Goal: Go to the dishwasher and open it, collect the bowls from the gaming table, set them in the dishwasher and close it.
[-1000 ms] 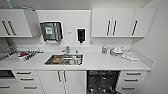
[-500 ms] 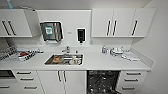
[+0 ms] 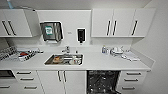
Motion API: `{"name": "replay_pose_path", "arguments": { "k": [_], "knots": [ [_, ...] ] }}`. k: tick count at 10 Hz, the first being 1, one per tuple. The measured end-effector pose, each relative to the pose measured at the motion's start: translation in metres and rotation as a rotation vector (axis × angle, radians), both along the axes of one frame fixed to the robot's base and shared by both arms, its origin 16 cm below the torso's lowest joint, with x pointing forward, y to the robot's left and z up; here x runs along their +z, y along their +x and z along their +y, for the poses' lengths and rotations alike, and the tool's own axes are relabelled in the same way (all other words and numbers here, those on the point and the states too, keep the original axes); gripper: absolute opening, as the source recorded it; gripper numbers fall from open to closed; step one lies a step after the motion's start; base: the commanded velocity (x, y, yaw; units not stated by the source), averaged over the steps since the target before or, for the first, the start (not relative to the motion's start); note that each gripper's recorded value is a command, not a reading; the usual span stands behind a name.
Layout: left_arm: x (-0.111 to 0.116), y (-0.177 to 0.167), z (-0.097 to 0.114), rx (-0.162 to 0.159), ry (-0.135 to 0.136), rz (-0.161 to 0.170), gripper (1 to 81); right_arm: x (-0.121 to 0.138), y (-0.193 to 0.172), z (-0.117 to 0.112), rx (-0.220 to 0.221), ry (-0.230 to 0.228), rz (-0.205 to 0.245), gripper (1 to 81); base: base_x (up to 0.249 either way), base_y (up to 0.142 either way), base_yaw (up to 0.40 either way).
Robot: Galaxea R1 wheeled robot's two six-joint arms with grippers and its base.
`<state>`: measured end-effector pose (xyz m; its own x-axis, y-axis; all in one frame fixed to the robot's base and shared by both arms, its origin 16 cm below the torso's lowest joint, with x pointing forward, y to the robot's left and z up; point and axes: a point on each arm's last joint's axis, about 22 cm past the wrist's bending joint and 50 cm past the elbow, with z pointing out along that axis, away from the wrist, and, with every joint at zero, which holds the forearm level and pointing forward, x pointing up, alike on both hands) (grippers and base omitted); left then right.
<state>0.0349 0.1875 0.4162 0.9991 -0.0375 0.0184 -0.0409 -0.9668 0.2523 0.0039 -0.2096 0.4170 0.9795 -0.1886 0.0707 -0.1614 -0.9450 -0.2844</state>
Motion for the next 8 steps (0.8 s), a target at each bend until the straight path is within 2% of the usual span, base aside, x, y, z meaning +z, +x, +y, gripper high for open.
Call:
{"name": "replay_pose_path", "arguments": {
  "k": [2, 8],
  "knots": [
    [-0.0010, -0.0001, 0.0127, 0.001, 0.018, 0.000, 81.1, 0.0001, 0.0023, 0.0013, 0.000, 0.002, -0.003, 81.1, 0.000, 0.000, 0.000],
    [-0.0010, -0.0001, 0.0133, 0.002, 0.018, 0.001, 81.1, 0.0002, 0.0025, 0.0031, 0.000, 0.004, -0.002, 81.1, 0.000, 0.000, 0.001]
  ]
}}
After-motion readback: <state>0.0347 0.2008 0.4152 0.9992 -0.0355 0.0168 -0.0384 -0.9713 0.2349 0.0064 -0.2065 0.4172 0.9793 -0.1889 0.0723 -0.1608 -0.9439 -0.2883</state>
